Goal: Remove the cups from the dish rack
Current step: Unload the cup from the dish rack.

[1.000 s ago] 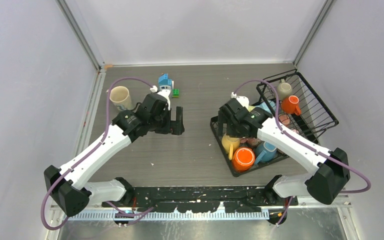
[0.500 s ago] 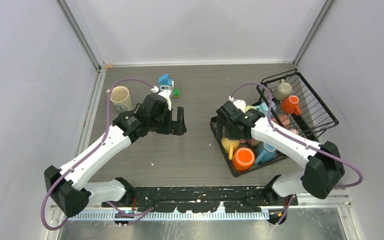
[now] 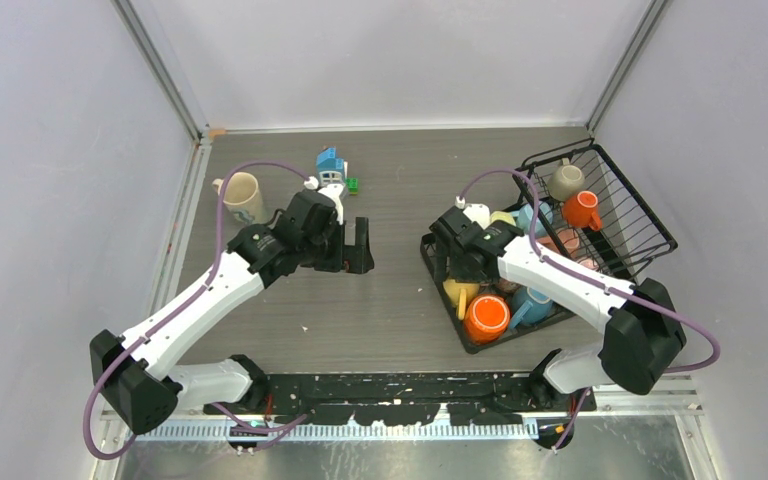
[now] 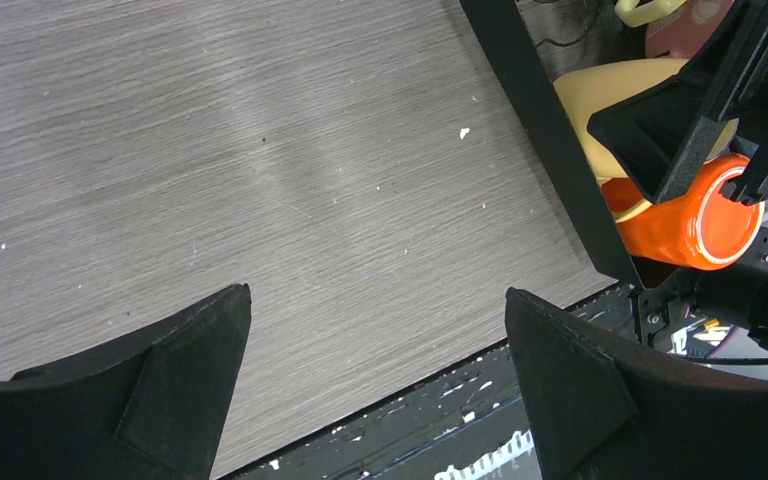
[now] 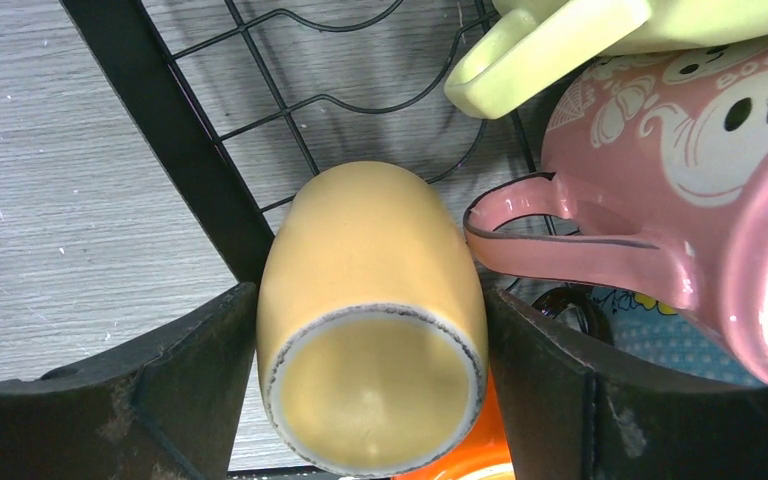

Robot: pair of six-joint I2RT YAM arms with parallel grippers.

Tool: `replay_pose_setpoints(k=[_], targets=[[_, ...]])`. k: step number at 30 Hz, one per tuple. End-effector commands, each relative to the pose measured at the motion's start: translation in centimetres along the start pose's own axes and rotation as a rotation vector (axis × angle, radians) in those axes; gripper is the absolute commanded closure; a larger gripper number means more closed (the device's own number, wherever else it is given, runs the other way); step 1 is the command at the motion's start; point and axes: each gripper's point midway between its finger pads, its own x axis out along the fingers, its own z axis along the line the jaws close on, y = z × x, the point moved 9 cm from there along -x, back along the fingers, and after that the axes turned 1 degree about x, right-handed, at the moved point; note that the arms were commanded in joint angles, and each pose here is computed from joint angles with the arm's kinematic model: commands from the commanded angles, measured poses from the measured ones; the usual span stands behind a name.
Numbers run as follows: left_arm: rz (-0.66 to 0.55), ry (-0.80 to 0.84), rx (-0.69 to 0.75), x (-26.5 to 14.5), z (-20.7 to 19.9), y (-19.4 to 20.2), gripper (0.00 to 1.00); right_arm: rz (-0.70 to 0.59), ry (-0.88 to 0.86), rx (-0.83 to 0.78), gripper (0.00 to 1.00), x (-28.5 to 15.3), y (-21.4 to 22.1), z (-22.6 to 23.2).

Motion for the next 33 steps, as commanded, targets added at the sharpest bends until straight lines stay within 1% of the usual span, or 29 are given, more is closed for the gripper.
replay_pose_setpoints(k=[1, 3, 7, 9, 11, 13, 17, 20, 28, 33], targets=[[-0.052, 0.042, -0.005, -0.1, -0.6, -0.7, 0.0, -0.022, -0.012, 0.021, 0.2, 0.3, 0.1, 0.4], [-0.051, 0.044, -0.011, 0.0, -0.6, -0.7, 0.0, -0.021, -0.012, 0.021, 0.28, 0.2, 0.0, 0.4], [-0.045, 0.064, -0.031, 0.3, -0.8, -0.6, 0.0, -0.048, -0.01, 0.019, 0.52, -1.1, -0.9, 0.4], [-0.044, 0.074, -0.042, 0.4, -0.9, -0.6, 0.0, -0.065, -0.008, 0.016, 0.61, -1.8, -1.4, 0.3], [-0.041, 0.083, -0.051, 0.5, -1.0, -0.5, 0.0, -0.077, -0.005, 0.015, 0.68, -2.4, -1.9, 0.3], [-0.041, 0.092, -0.059, 0.5, -1.1, -0.5, 0.0, -0.086, -0.009, 0.017, 0.73, -3.1, -2.2, 0.2], [-0.04, 0.104, -0.082, 0.8, -1.3, -0.5, 0.0, -0.115, -0.029, 0.027, 0.79, -4.5, -2.9, 0.1], [-0.029, 0.122, -0.1, 1.3, -1.4, -0.3, 0.0, -0.13, -0.036, 0.032, 0.81, -5.2, -3.3, 0.0], [-0.027, 0.178, -0.143, 2.1, -1.9, 0.0, 0.0, -0.155, -0.058, 0.035, 0.85, -7.2, -4.0, -0.4], [-0.014, 0.249, -0.187, 3.1, -2.5, 0.3, 0.0, -0.172, -0.093, 0.04, 0.85, -8.9, -4.9, -0.4]])
